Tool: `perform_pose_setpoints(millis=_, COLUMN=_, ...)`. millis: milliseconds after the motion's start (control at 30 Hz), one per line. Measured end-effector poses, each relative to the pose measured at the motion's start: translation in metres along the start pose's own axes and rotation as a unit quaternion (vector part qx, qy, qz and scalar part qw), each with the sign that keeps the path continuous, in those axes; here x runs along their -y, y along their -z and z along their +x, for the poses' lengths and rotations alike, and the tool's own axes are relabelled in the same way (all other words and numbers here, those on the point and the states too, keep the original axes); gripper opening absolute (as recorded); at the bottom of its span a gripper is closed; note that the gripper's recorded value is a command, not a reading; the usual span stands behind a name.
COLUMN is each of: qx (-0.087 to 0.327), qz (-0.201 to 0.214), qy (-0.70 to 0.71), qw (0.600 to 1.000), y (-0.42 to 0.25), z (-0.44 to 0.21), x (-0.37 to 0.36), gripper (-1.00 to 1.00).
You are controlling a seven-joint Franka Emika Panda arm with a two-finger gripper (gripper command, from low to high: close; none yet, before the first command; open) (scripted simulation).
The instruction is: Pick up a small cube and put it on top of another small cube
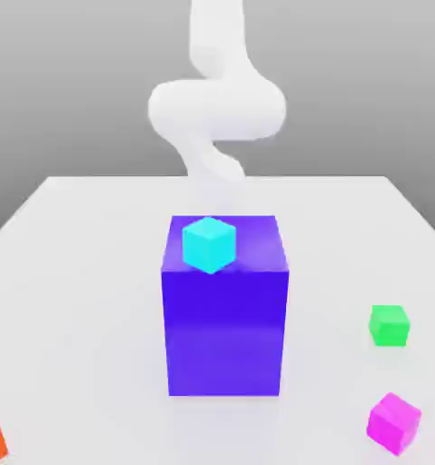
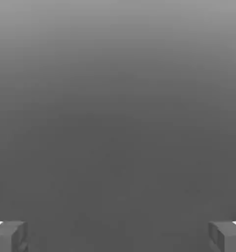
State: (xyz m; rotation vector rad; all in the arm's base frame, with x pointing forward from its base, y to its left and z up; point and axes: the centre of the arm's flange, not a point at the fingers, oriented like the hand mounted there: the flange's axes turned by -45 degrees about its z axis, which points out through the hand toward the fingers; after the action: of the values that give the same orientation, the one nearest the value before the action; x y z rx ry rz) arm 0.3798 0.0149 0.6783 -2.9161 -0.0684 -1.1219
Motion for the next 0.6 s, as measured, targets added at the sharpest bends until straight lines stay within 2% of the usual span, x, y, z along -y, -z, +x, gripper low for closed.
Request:
perform_pose_setpoints(millis=300, qx=0.118, qz=0.052, qy=0.095, qw=0.987, y=-0.165, z=-0.026, x=0.069, gripper=0.0)
perform_pose_setpoints(millis=600, qx=0.227, qz=0.093, qy=0.198, qw=0.949, y=-0.303, z=-0.114, x=0.152, gripper=0.0)
